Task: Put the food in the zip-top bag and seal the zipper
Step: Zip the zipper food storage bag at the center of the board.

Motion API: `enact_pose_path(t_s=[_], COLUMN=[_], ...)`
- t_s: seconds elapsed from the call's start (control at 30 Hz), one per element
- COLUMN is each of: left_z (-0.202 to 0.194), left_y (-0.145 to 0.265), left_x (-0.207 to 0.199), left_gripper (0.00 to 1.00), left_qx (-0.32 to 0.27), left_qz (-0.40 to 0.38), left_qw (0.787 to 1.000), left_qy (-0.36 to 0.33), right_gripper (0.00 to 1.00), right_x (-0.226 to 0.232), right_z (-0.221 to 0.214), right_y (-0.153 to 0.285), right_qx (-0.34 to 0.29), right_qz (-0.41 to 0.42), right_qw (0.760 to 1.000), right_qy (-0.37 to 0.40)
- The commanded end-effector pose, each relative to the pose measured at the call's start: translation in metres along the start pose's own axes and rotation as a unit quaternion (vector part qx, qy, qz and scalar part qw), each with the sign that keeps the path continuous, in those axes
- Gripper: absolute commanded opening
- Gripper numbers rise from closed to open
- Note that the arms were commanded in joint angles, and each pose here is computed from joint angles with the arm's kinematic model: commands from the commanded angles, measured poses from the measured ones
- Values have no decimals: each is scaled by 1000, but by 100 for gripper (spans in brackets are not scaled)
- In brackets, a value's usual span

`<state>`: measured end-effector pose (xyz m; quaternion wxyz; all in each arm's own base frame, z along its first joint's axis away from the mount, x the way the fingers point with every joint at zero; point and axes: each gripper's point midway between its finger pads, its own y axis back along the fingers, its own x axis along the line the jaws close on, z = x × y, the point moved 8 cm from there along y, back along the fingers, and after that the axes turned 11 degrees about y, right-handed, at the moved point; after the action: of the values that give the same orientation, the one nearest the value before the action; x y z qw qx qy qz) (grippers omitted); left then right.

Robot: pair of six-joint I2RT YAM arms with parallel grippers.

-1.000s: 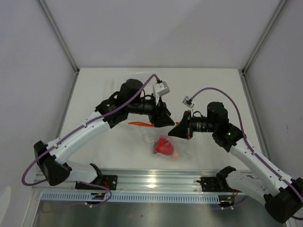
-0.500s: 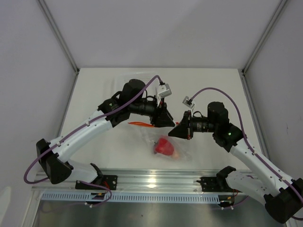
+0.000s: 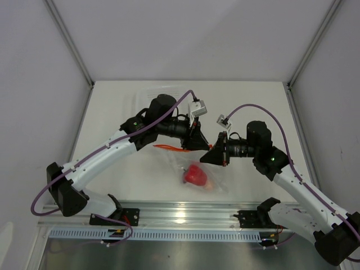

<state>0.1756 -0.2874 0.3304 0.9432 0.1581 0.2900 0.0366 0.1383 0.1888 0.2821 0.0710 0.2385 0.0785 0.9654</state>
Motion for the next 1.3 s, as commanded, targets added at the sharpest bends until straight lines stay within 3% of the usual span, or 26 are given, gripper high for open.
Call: enact_pose_path(t_s=[0.0, 0.17, 0.7, 0.93, 0.97, 1.07, 1.17, 1.27], left_z=[15, 11, -8, -2, -1, 4, 8, 9], left_y=[2, 3, 16, 21, 21, 23, 23, 22], left_x=[-12, -11, -9, -18, -19, -23, -26, -27], left_gripper=[27, 1, 1, 1, 1, 1, 1, 1], left_qx=[-21, -21, -9, -27, -30, -31, -26, -20], left_qz=[-24, -20, -17, -29, -32, -41, -48, -57], left_qw=[999, 999, 1000, 999, 999, 998, 997, 997], left_qy=[-27, -26, -22, -30, -33, -40, -46, -46], right_gripper=[0, 0, 0, 0, 5, 33, 45, 49], right_x=[13, 12, 10, 3, 3, 11, 14, 18], right_z=[18, 17, 26, 19, 19, 22, 26, 33], right_y=[5, 6, 28, 20, 19, 20, 24, 26], right_qx=[-24, -26, -86, -58, -57, -44, -27, -23], right_qz=[15, 3, -75, -46, -40, -21, -26, -21], right_qw=[999, 999, 992, 997, 997, 998, 998, 997], right_qy=[37, 39, 61, 31, 30, 33, 49, 71])
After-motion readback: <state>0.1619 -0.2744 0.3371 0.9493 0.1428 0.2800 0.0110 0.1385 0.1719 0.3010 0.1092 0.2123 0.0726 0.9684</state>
